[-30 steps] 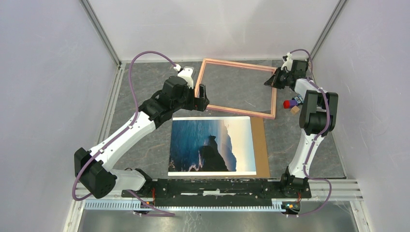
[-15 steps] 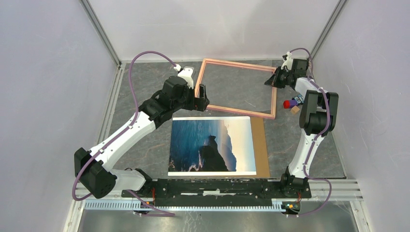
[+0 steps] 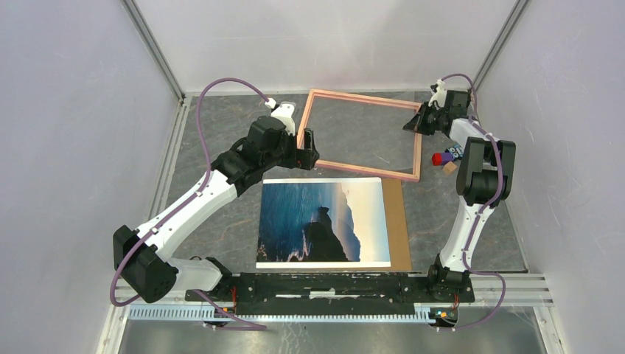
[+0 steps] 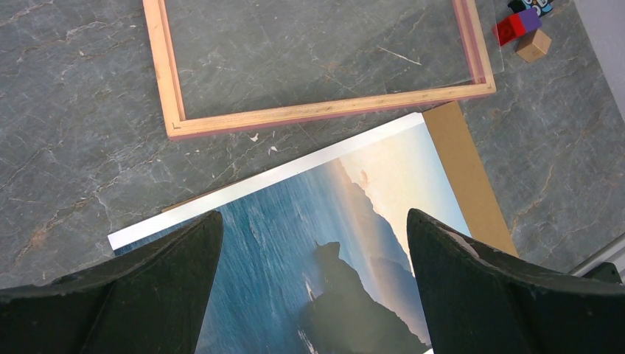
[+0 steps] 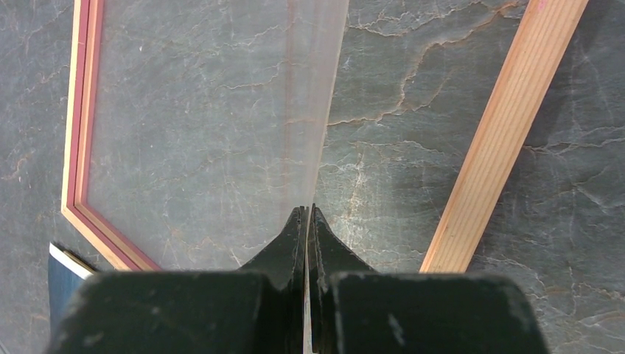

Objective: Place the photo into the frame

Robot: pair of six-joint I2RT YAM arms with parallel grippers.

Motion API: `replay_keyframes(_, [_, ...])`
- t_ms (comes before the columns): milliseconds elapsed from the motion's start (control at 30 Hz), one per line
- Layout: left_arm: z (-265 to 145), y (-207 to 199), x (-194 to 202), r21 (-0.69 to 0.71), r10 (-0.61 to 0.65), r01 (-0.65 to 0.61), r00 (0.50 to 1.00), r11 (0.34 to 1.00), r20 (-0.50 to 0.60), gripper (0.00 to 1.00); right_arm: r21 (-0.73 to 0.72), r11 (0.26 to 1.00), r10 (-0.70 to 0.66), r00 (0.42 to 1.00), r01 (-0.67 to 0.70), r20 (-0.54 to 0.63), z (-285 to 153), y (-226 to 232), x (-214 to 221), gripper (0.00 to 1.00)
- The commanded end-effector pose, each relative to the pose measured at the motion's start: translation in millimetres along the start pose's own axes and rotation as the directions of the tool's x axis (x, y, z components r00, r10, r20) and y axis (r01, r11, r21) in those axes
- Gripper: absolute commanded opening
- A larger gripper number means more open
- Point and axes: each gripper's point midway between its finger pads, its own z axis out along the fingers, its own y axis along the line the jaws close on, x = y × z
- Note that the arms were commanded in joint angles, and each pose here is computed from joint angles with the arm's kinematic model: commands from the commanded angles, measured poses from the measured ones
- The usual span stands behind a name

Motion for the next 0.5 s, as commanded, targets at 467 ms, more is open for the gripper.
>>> replay_keyframes(467, [0.0,-6.9,-5.6,0.034,0.031,-0.032,0.999,0.999,0.021,1.00,0.004,0.995,-0.098,0.994,0.098,0.055,-6.3,4.2,-17.0,0.31])
